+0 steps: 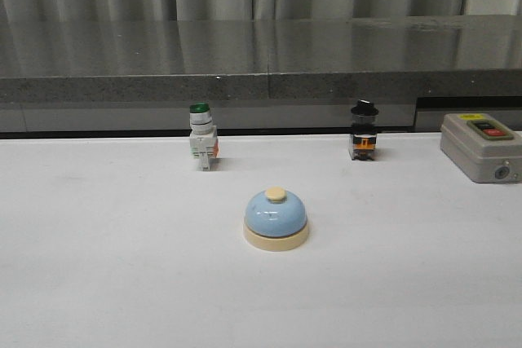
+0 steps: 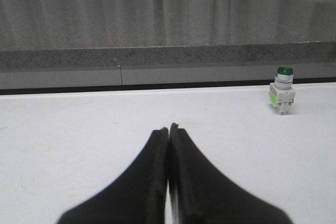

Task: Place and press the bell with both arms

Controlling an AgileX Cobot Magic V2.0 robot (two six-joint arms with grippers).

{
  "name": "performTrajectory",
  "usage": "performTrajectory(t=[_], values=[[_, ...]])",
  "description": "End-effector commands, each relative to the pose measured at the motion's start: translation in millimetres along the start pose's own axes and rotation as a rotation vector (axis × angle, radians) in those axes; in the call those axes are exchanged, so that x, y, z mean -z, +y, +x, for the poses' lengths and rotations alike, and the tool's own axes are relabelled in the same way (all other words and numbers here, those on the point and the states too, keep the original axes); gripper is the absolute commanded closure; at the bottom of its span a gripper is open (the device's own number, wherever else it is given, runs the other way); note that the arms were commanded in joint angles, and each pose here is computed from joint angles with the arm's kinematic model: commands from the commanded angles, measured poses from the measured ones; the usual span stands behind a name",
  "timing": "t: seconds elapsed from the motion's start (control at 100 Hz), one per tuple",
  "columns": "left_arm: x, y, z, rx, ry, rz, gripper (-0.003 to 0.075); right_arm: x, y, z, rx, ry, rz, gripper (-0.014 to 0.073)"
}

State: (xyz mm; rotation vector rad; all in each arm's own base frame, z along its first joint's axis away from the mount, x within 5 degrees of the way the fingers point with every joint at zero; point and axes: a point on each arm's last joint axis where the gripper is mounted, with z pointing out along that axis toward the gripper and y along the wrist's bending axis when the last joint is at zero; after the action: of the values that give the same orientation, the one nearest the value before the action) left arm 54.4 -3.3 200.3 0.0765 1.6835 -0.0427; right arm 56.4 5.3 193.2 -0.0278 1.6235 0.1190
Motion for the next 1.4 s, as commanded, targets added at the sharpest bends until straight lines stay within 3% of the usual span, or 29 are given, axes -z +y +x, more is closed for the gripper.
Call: performTrajectory(t=[0.0, 0.26, 1.39], values=[[4, 0, -12, 0.002, -0.129, 0.001, 0.0740, 2, 0, -14, 0.020, -0.116, 0.000, 0.0655], [-1, -1, 2, 0.001, -0.159, 0.009, 0.0740, 2, 0, -14, 0.020, -0.116, 0.000, 0.0655], [-1, -1, 2, 0.001, -0.159, 0.009, 0.0740, 2, 0, -14, 0.020, -0.116, 0.000, 0.0655]])
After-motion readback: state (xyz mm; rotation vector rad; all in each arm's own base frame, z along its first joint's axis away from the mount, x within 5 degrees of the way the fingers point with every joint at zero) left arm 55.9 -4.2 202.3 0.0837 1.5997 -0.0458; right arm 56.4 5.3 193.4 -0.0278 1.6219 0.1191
